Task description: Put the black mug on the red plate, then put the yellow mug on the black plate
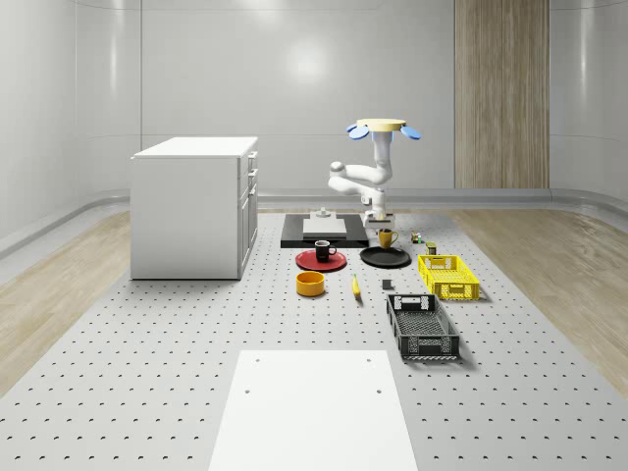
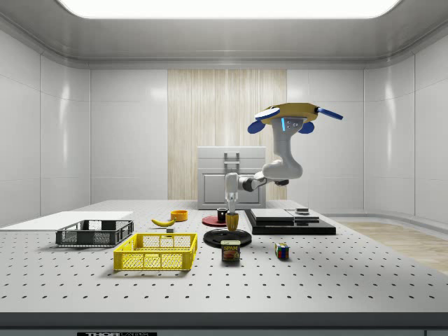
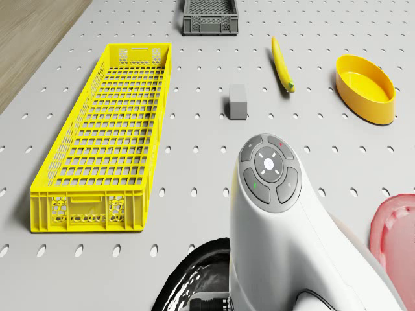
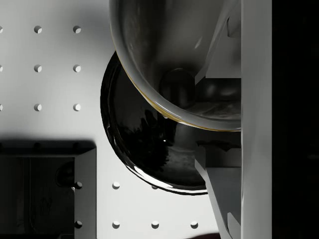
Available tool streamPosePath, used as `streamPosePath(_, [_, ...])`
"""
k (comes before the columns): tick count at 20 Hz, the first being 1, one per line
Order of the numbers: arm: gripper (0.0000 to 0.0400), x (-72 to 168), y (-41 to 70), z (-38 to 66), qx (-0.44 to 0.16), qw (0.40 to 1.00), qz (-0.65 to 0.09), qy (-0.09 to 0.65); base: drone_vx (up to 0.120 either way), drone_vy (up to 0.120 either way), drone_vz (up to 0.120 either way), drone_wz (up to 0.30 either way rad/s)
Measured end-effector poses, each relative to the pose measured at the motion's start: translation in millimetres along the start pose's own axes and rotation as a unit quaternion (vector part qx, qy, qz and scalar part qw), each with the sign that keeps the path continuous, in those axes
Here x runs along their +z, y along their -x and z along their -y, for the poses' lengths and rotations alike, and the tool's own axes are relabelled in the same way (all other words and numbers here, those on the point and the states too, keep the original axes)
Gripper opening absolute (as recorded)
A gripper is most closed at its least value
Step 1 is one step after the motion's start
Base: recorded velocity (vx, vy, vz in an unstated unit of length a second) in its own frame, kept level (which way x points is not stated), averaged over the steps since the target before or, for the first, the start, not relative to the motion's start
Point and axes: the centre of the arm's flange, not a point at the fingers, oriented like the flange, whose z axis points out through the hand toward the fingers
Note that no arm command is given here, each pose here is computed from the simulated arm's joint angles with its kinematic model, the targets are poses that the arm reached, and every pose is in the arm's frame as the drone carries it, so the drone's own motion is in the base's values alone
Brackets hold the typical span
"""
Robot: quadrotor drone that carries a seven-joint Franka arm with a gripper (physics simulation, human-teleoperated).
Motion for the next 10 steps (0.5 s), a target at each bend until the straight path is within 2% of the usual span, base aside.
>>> streamPosePath(10, [0.0110, 38.0, -0.1, -0.1, 0.000, 1.000, 0.000, 0.000, 0.000, 0.000, 0.000, 0.000])
